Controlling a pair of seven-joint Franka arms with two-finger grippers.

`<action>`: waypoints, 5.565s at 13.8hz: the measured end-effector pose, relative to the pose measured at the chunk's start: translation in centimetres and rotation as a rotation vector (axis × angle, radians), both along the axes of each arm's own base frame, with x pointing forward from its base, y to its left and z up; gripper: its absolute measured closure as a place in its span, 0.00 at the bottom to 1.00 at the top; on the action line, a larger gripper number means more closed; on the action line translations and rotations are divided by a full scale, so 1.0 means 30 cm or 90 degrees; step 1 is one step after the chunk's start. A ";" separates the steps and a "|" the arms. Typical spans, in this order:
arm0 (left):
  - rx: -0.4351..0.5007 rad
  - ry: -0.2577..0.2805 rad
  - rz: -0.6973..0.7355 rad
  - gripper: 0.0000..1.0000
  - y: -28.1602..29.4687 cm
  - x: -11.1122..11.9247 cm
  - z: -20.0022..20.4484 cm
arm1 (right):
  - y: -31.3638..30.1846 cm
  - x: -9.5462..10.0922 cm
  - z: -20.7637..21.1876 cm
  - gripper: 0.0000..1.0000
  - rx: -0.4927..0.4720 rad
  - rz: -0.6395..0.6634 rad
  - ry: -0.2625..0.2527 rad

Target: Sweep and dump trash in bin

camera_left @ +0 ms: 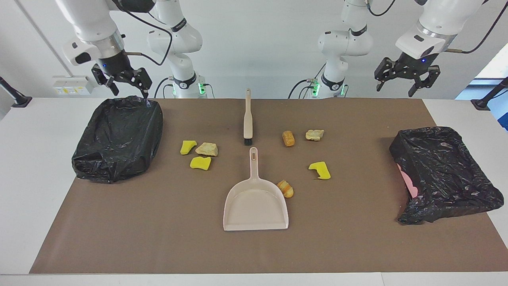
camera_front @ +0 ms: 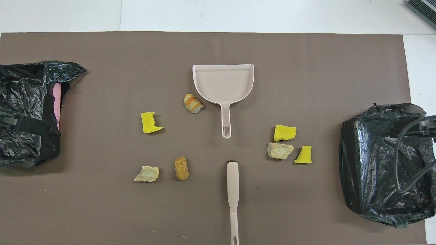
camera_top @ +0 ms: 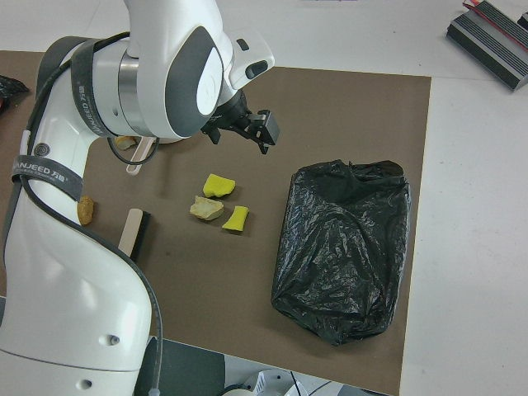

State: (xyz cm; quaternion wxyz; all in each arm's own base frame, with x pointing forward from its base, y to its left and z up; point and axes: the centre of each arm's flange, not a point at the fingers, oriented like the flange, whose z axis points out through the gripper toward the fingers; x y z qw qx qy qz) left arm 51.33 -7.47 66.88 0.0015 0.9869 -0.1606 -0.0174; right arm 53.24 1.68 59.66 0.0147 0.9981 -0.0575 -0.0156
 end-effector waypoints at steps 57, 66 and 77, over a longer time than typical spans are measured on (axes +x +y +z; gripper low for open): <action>0.047 0.041 0.141 0.74 -1.096 -0.635 -0.888 | 0.473 0.335 -0.428 0.67 0.120 0.757 0.108; 0.126 0.005 0.275 0.74 -0.682 -0.281 -0.858 | 0.624 0.061 -0.639 0.67 0.051 0.867 0.190; 0.129 -0.003 0.205 0.74 -0.252 -0.071 -0.964 | 0.786 -0.293 -0.754 0.67 0.008 0.859 0.120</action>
